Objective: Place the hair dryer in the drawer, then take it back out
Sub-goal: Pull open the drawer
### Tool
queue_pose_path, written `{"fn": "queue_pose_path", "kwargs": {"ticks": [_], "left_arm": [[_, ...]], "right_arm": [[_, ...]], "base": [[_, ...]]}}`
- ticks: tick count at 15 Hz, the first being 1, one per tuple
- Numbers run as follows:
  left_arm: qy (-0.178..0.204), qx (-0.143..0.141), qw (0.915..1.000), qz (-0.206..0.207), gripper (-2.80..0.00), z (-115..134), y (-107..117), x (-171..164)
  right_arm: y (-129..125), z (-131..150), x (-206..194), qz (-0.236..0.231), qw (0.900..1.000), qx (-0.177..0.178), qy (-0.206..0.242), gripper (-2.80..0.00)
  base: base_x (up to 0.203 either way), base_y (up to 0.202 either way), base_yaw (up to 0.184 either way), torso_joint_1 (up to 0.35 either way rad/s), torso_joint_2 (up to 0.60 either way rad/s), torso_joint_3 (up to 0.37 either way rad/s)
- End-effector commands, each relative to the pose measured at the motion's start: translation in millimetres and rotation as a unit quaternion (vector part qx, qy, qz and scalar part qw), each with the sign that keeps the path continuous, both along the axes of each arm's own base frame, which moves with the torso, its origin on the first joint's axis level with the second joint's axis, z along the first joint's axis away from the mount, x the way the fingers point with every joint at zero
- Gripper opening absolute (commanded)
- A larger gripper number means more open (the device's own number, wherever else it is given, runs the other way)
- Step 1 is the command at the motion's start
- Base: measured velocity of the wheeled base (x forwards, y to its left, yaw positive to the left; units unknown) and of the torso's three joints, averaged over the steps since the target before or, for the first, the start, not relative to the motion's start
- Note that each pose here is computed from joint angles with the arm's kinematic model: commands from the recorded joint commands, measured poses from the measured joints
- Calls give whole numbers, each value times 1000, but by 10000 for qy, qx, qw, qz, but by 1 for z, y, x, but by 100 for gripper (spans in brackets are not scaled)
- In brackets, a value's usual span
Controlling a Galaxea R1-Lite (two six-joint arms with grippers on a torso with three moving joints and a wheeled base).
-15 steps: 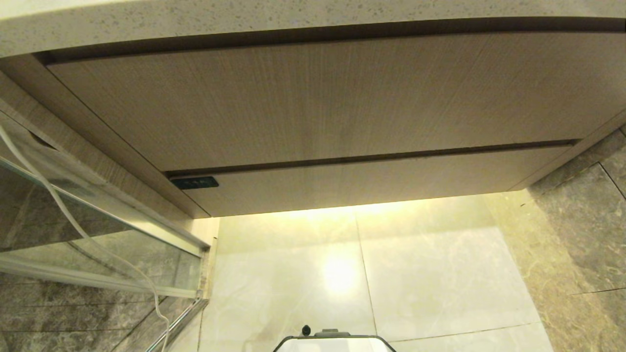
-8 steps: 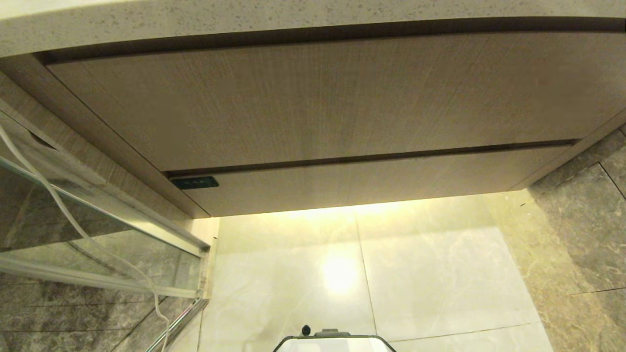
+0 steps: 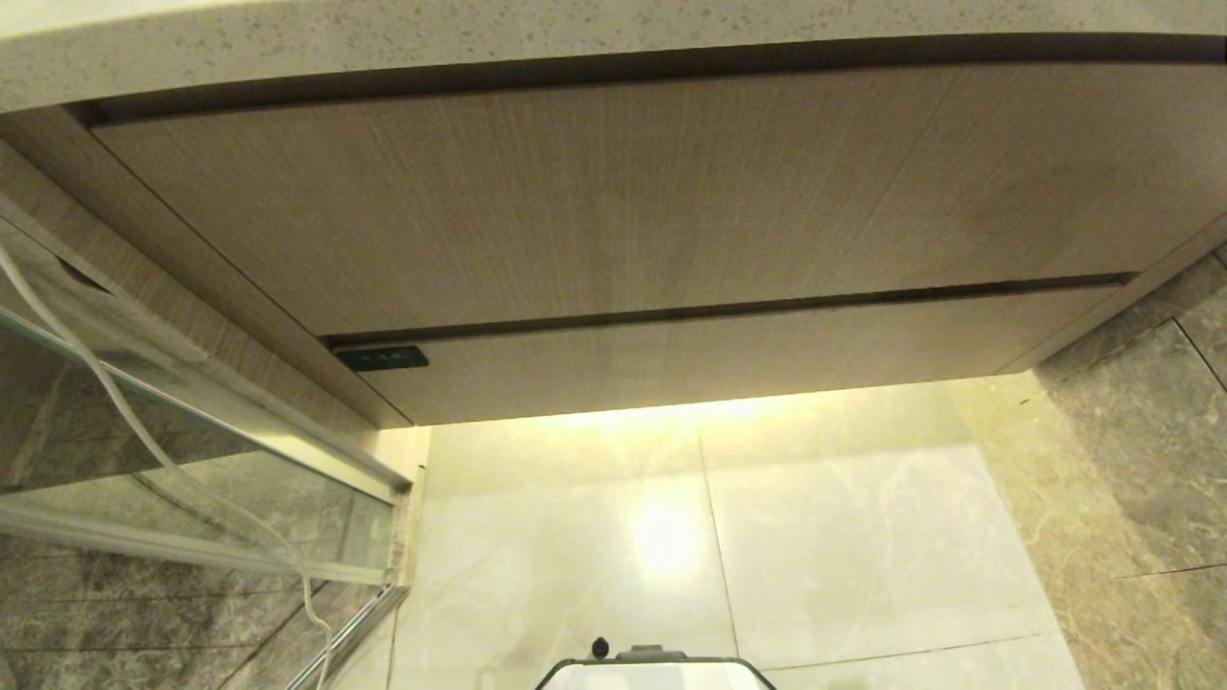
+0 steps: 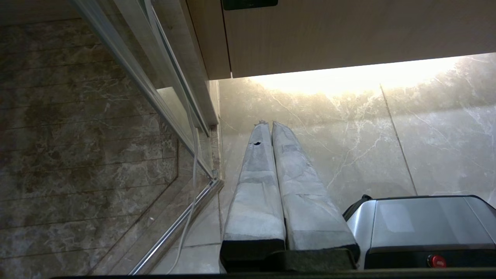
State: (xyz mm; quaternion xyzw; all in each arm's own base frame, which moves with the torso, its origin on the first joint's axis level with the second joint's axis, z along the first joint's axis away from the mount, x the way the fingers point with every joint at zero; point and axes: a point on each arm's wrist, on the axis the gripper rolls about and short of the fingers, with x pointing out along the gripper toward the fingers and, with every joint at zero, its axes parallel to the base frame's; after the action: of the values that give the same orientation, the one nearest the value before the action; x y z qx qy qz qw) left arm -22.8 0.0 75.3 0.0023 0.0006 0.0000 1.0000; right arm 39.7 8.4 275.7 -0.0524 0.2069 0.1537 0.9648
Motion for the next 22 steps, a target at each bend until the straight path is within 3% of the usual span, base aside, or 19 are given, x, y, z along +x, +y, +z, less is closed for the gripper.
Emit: {"fn": "queue_pose_path", "kwargs": {"ticks": [1,3,5,7,8,9,10,11,13,14,16,18,21,22], "left_arm": [[9,0,10000,0,-280,0,0,0],[9,0,10000,0,-280,0,0,0],[1,0,10000,0,-280,0,0,0],[9,0,10000,0,-280,0,0,0],[9,0,10000,0,-280,0,0,0],[8,0,10000,0,-280,0,0,0],[1,0,10000,0,-280,0,0,0],[9,0,10000,0,-280,0,0,0],[5,0,10000,0,-280,0,0,0],[9,0,10000,0,-280,0,0,0],[1,0,10000,0,-280,0,0,0],[1,0,10000,0,-280,0,0,0],[9,0,10000,0,-280,0,0,0],[9,0,10000,0,-280,0,0,0]], "right_arm": [[15,-16,64,564,9905,-392,1191,-280],[20,-20,70,937,9847,-523,1373,-280],[29,-35,98,1337,9698,-734,1903,-280],[34,-42,109,1674,9597,-917,2061,-280],[34,-44,115,1667,9557,-1375,1997,-280],[32,-48,119,1530,9425,-2269,1916,-280],[31,-55,124,1579,9214,-3030,1852,-280],[31,-63,127,1559,9111,-3358,1810,-280],[35,-80,134,1753,9196,-3131,1598,-280],[37,-88,142,1760,9246,-3068,1412,0],[43,-105,163,1754,9293,-3026,1188,0],[52,-116,189,1742,9334,-3060,686,0],[59,-126,216,1681,9310,-3237,-165,0],[60,-128,217,1710,9289,-3278,-197,0]], "base": [[0,0,0,0,0,0],[0,0,0,0,0,0],[0,0,0,0,0,0],[0,0,0,0,0,0],[0,0,0,0,0,0],[0,0,0,0,0,0],[0,0,0,0,0,0],[0,0,0,0,0,0],[0,0,0,0,0,0],[0,0,0,0,0,0],[0,0,0,0,0,0],[0,0,0,0,0,0],[0,0,0,0,0,0],[0,0,0,0,0,0]]}}
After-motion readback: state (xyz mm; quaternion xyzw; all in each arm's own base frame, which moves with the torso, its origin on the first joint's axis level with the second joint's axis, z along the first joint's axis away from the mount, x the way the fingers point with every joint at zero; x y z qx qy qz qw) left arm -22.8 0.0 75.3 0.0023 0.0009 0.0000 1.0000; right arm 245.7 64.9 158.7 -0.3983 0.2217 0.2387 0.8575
